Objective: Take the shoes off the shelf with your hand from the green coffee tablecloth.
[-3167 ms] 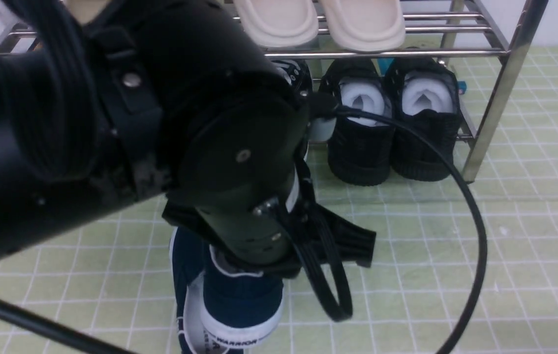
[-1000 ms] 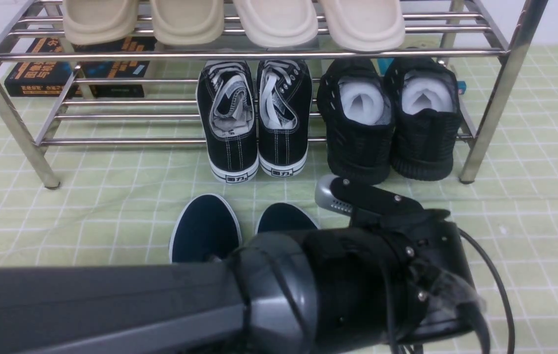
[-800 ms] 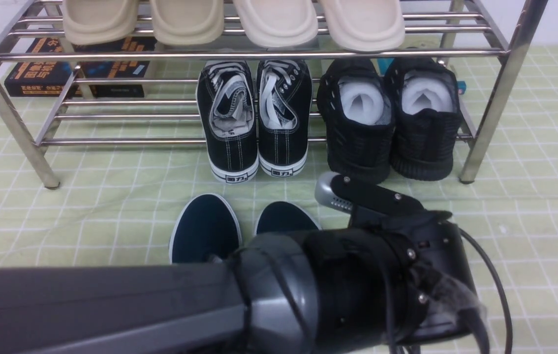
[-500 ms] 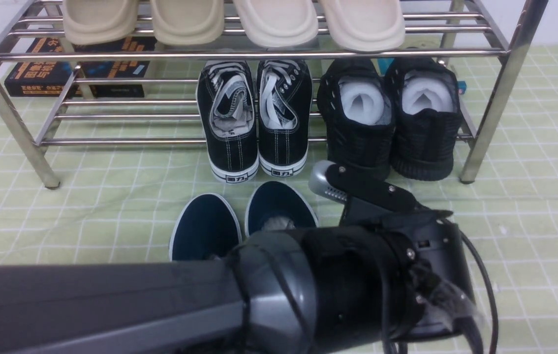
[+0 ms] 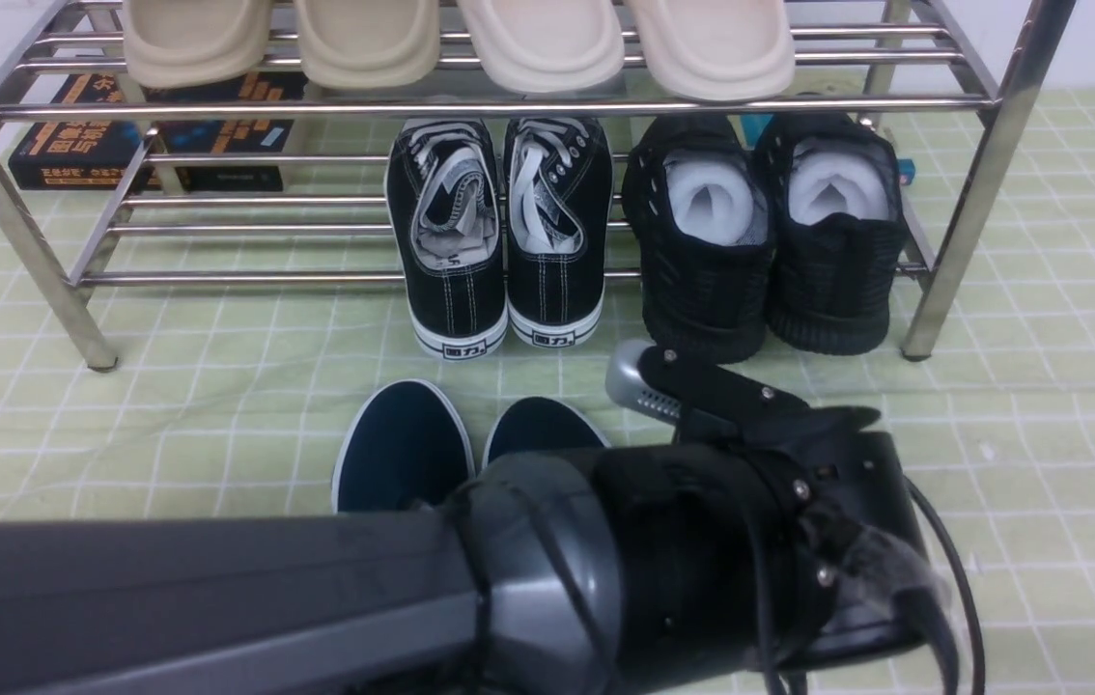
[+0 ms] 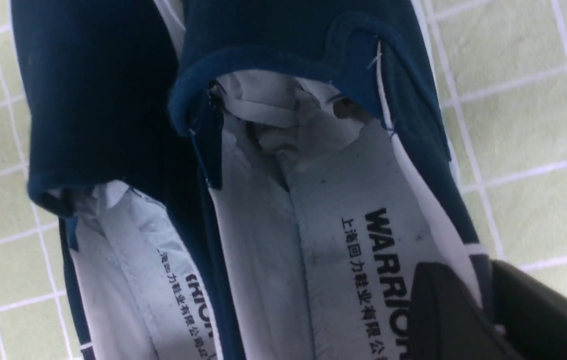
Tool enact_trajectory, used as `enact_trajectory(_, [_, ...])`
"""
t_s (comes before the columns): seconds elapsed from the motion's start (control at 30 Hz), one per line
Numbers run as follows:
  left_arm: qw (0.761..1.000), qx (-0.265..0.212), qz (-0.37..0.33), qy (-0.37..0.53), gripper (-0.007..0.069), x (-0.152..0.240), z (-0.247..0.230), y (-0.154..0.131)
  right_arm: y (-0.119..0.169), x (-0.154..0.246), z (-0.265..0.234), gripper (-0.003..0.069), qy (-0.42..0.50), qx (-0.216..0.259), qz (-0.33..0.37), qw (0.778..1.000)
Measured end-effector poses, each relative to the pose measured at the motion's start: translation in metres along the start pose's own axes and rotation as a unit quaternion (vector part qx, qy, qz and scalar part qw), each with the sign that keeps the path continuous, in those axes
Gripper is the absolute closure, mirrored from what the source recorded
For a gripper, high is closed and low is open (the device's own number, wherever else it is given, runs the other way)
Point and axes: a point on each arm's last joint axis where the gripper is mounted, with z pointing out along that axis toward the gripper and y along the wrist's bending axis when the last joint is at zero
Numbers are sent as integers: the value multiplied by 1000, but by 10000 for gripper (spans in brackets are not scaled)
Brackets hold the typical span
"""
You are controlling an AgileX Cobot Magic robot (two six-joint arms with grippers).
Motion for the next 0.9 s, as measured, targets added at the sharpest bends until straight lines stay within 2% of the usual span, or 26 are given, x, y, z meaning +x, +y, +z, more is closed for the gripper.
enact_trajectory(0.2, [1000, 14, -7, 13, 323, -2, -6, -2, 0, 0, 0, 420, 0, 0, 0, 1000])
enact_trajectory(0.3, [1000, 23, 2, 12, 288, -9, -19, -1, 0, 0, 0, 420, 0, 0, 0, 1000])
enact_trajectory(0.37, [999, 30, 16, 6, 291, -14, -31, 2, 0, 0, 0, 420, 0, 0, 0, 1000])
enact_trajectory(0.47, [997, 52, 45, -22, 335, -26, -60, 12, 0, 0, 0, 420, 0, 0, 0, 1000])
enact_trajectory(0.63, [990, 74, 69, -96, 496, -41, -108, 39, 0, 0, 0, 420, 0, 0, 0, 1000])
enact_trajectory(0.67, [987, 71, 76, -120, 566, -43, -122, 51, 0, 0, 0, 420, 0, 0, 0, 1000])
enact_trajectory(0.73, [983, 71, 91, -141, 612, -42, -138, 66, 0, 0, 0, 420, 0, 0, 0, 1000])
enact_trajectory(0.8, [979, 82, 110, -153, 620, -40, -151, 76, 0, 0, 0, 420, 0, 0, 0, 1000])
enact_trajectory(0.9, [966, 127, 149, -167, 620, -29, -177, 95, 0, 0, 0, 420, 0, 0, 0, 1000])
